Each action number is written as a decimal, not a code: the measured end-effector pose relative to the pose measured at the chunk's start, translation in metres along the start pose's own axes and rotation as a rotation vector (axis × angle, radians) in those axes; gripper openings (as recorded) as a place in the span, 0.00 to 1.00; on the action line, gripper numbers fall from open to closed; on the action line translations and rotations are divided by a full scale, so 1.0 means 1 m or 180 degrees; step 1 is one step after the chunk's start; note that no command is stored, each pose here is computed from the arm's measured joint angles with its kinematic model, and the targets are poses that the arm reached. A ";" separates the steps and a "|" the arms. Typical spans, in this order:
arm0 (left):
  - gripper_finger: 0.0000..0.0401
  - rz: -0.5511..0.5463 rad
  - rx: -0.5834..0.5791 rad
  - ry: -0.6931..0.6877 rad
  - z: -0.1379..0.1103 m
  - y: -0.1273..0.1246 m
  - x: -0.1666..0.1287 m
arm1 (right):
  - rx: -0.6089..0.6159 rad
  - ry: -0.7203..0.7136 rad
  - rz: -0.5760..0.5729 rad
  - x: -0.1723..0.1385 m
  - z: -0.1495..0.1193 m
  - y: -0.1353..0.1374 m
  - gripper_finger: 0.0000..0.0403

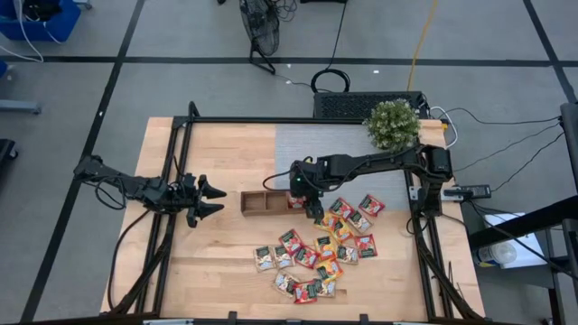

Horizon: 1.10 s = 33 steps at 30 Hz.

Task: Pick & Place Tea
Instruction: Put the red tea bag into the right section of the wooden organizer

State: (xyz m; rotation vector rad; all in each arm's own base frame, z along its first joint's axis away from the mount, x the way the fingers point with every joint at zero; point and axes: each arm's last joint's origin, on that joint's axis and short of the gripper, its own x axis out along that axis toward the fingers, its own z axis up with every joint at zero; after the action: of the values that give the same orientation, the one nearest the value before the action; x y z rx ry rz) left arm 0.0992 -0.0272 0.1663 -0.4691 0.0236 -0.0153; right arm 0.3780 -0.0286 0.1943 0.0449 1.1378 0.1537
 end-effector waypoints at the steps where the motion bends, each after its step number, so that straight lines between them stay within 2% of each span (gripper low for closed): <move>1: 0.62 -0.0001 0.0000 0.0000 0.000 0.000 0.000 | -0.0006 0.0011 -0.0087 0.000 0.000 -0.001 0.49; 5: 0.62 0.0000 -0.0001 -0.0001 0.000 0.000 0.000 | -0.0028 0.0054 -0.0339 0.000 -0.001 -0.003 0.49; 23: 0.62 0.0000 0.0000 0.0000 0.000 0.000 0.000 | -0.0009 -0.0010 -0.0373 -0.001 0.000 -0.011 0.49; 33: 0.62 0.0000 0.0000 -0.0001 0.000 0.000 0.000 | -0.0057 0.0051 -0.0324 0.011 0.000 -0.005 0.49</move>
State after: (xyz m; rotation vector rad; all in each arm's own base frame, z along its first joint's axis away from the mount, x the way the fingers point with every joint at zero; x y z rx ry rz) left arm 0.0992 -0.0272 0.1663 -0.4690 0.0233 -0.0153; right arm 0.3832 -0.0319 0.1841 -0.0301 1.1519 0.0738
